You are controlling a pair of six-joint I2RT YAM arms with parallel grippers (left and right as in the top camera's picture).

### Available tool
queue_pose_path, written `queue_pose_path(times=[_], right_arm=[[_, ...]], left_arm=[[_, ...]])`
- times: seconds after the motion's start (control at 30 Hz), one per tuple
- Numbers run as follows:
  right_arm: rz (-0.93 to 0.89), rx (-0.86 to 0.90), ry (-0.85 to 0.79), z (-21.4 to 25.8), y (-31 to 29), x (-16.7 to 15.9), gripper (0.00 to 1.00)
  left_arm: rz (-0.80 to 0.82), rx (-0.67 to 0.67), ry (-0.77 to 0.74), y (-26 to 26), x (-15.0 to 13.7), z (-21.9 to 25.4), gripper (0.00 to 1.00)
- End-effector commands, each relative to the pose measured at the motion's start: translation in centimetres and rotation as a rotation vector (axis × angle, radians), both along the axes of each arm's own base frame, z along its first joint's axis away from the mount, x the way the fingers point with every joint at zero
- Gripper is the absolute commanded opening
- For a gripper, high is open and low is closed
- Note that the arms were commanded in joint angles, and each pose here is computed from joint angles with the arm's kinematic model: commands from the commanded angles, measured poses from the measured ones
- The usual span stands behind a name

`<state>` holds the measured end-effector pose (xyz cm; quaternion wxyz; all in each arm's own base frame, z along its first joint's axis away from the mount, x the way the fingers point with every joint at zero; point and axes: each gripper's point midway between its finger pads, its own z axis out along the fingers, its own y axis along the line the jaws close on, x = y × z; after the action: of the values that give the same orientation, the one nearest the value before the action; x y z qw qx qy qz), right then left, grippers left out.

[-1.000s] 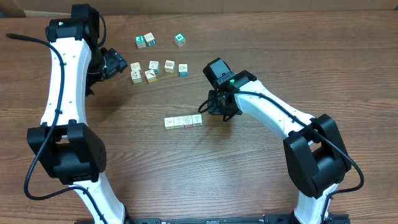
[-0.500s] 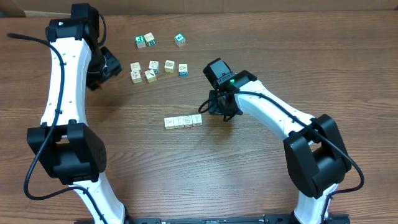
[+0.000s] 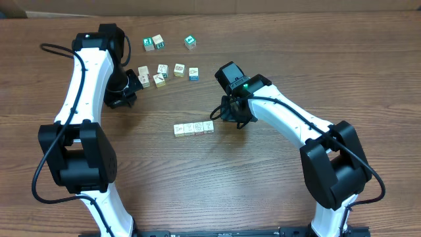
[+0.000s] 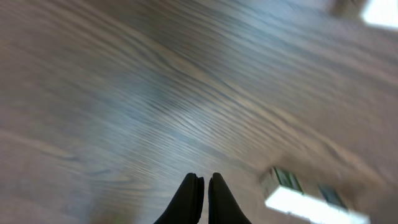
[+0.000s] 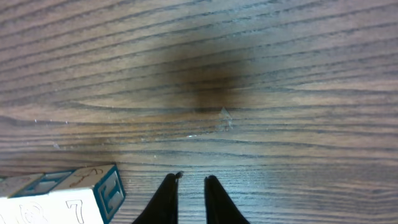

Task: Form a horizontal line
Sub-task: 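Move the left gripper down to the left end of the row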

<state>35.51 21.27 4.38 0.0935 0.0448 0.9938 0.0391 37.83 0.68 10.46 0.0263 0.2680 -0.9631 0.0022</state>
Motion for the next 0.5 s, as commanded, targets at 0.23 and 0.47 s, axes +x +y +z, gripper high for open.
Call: queue_pose_path(times=[0.23, 0.47], right_arm=[[-0.007, -0.024, -0.023, 0.8, -0.8, 0.0, 0.09], [-0.007, -0.024, -0.027, 0.8, -0.7, 0.1, 0.09]], left_arm=[[-0.279, -0.032, -0.110, -3.3, -1.0, 3.1, 0.05], [-0.308, -0.022, -0.314, -5.5, -3.2, 3.2, 0.04]])
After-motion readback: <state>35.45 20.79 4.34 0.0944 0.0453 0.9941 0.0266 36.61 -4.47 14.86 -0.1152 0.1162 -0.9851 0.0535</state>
